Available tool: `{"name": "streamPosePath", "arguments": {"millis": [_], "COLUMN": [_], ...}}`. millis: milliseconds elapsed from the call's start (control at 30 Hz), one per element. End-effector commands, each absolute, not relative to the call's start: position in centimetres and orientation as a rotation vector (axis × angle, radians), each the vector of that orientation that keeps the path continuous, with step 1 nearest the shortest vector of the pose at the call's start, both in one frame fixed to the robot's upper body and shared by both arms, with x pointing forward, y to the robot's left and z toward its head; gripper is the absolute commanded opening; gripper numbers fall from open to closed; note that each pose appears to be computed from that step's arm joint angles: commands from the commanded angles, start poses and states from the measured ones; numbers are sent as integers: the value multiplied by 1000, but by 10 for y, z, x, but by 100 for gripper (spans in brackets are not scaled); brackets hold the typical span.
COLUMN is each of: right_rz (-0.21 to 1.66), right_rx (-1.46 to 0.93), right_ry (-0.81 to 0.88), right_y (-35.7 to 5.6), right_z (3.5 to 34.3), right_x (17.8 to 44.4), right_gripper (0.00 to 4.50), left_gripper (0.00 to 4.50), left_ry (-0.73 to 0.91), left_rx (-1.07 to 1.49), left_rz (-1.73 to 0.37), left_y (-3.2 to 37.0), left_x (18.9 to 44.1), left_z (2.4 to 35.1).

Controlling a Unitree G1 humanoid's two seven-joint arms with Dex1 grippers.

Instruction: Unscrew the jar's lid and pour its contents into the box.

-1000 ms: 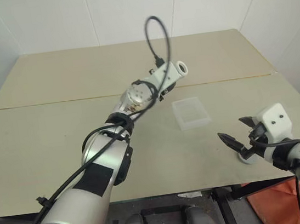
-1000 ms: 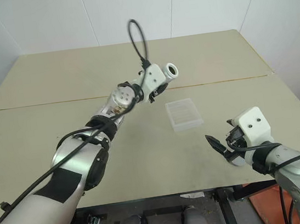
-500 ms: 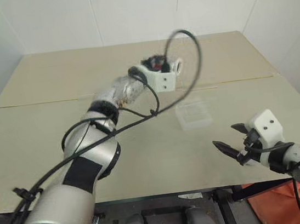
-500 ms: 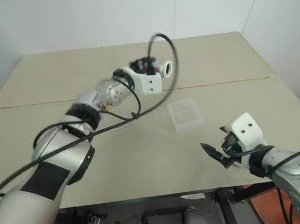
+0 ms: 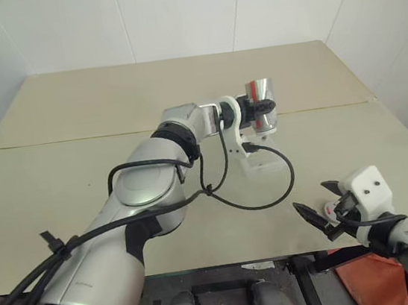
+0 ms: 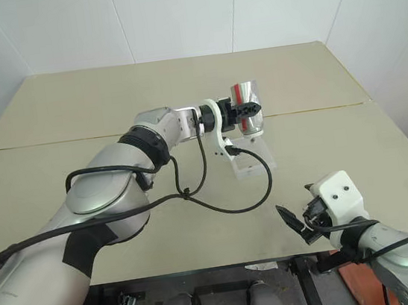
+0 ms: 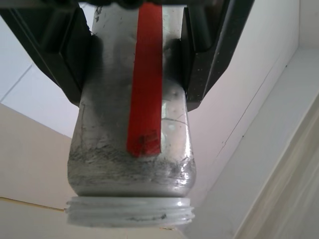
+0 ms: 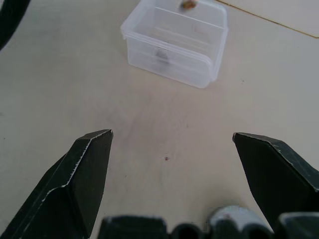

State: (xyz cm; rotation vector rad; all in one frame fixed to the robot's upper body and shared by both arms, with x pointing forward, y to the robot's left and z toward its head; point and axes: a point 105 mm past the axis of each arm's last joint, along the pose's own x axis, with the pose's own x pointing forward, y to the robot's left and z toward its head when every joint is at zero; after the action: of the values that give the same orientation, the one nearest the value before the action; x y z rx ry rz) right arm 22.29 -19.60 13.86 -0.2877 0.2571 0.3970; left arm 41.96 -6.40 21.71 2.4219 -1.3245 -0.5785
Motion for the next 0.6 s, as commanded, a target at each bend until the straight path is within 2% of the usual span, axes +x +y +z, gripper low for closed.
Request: {"name": "streamPosePath", "arguments": {"millis": [33,200,300,400,467,600], "right_rz": [378,384,394,421,430,447], "right_rx": [-308,-317,-318,-320,-329,-338], "right_ry": [216,214,206,195,193,190], "right_y": [-197,-198,-198,-197,-197,-197], "right_z": [150,150,153,156,157,157], "right_x": [220,225,229,231,233,239], "right_gripper": [447,447,447,447,447,447], "left_gripper": [194,194,194,194,194,194], "left_ry": [-1293,-976,-678,-399,-320,-314], "left_rx": [2378,2021,1586,958,655,148], "left_rz": [-534,-571,-617,-703,-745,-789], "left_y": [-65,-54,-36,-16,-6,16], "left_x": [421,431,441,450,452,451], "left_z": [229,235,239,242,244,248]}}
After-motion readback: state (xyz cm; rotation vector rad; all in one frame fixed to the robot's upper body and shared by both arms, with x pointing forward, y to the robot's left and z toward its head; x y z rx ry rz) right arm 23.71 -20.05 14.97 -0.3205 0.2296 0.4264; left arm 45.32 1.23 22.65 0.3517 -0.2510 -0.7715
